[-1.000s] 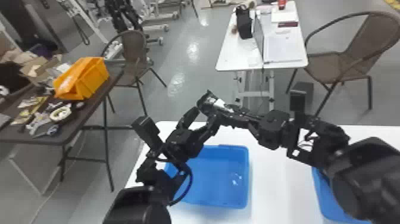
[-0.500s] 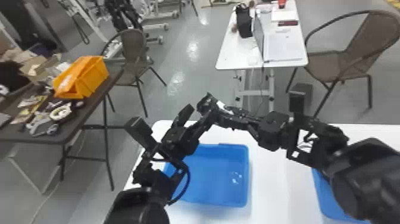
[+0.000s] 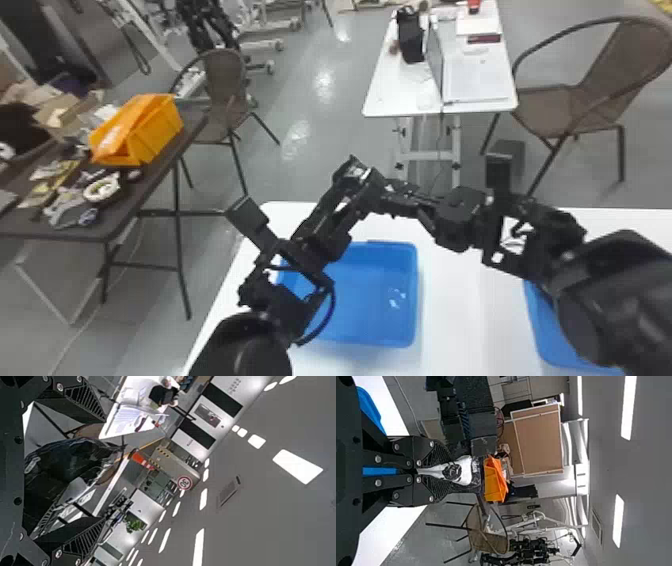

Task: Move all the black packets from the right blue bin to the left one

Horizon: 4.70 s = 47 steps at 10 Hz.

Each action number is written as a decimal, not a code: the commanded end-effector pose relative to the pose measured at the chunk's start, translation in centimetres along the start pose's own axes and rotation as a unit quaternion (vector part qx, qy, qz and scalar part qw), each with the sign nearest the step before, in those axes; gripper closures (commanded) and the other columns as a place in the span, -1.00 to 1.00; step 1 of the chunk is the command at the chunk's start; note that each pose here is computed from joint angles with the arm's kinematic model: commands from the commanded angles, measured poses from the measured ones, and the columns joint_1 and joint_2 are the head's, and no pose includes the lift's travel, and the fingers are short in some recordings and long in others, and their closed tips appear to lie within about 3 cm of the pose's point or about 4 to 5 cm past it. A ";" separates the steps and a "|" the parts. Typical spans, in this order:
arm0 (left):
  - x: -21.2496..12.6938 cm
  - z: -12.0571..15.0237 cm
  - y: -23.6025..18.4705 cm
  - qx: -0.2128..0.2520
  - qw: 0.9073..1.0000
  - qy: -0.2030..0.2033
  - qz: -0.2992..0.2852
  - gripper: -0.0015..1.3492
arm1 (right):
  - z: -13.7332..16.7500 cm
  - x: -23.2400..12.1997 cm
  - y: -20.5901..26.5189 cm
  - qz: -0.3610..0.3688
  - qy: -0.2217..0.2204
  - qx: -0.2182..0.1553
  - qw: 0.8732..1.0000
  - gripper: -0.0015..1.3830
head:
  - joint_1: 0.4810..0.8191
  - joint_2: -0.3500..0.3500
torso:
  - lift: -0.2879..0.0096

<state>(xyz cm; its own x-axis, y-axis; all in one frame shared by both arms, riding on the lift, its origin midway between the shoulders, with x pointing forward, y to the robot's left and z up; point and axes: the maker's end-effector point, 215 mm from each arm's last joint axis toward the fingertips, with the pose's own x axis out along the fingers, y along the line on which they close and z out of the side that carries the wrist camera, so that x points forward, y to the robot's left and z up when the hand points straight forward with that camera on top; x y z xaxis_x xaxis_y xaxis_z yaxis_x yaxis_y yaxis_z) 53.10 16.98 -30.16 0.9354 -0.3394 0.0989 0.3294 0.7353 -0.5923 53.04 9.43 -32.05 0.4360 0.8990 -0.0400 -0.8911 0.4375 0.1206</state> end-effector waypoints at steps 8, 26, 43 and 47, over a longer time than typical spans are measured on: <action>-0.7 0.7 0.8 -0.008 0.999 -0.038 0.025 0.80 | -0.3 0.0 0.2 0.000 -0.002 0.005 1.000 0.62 | 0.25 0.79 | 0.94; -7.1 3.9 7.2 0.267 0.957 -0.066 0.096 -0.72 | -16.1 -29.2 -15.1 -0.370 0.150 0.066 0.914 -0.73 | 0.27 0.16 | 0.94; -8.7 4.0 8.2 0.278 0.952 -0.063 0.109 -0.72 | -30.5 -32.9 -13.9 -0.451 0.257 0.253 0.816 0.44 | 0.27 0.09 | 0.94; -8.8 4.0 8.3 0.274 0.953 -0.064 0.111 -0.72 | -27.2 -32.6 -14.6 -0.478 0.200 0.227 0.824 0.58 | 0.27 0.08 | 0.94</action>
<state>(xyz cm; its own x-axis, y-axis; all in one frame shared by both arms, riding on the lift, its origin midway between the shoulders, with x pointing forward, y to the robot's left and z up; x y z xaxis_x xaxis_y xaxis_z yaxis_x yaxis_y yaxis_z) 48.15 28.40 -32.70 0.9859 -0.0946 0.1378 0.1094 0.9886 -0.1035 48.30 -25.84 -59.72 0.7461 0.1200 -0.6550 0.0154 0.9803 0.1971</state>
